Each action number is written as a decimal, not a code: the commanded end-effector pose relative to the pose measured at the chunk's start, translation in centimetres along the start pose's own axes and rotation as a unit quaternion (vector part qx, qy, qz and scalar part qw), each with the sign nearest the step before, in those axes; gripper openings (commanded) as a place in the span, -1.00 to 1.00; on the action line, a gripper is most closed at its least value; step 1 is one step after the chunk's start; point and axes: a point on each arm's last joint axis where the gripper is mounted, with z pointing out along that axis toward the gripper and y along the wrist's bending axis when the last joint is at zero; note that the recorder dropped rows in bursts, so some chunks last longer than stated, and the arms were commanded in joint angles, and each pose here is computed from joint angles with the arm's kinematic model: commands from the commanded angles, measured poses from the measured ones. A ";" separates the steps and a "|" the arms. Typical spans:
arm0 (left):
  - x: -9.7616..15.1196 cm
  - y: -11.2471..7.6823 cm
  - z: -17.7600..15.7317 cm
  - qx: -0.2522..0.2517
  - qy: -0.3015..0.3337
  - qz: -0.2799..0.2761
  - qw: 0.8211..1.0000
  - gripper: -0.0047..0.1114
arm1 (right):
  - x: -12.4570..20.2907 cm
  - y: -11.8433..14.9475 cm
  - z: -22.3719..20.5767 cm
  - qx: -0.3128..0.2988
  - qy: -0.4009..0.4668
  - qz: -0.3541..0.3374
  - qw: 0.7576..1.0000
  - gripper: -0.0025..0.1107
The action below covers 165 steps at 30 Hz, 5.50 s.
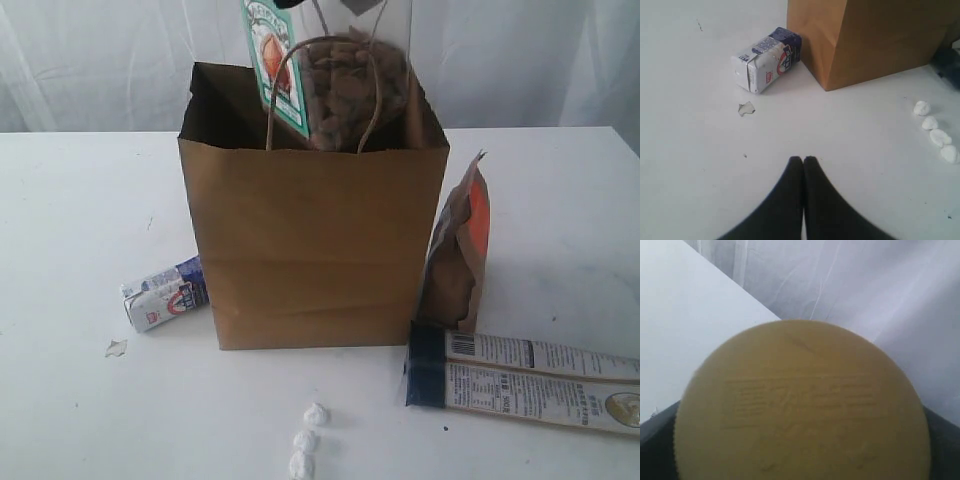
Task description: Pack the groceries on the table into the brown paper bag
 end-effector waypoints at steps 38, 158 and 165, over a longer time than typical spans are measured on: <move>0.1 0.0 0.0 0.003 0.000 -0.004 1.000 -0.92 | 1.9 0.5 3.2 -0.009 0.085 -0.006 0.996 0.21; 0.1 0.0 0.0 0.003 0.000 -0.004 1.000 -0.92 | -1.2 -3.7 -10.6 0.056 0.009 0.081 0.995 0.61; 0.1 0.0 0.0 0.003 0.000 0.012 1.000 -0.92 | 1.0 -4.7 -14.3 0.082 0.044 0.084 0.992 0.59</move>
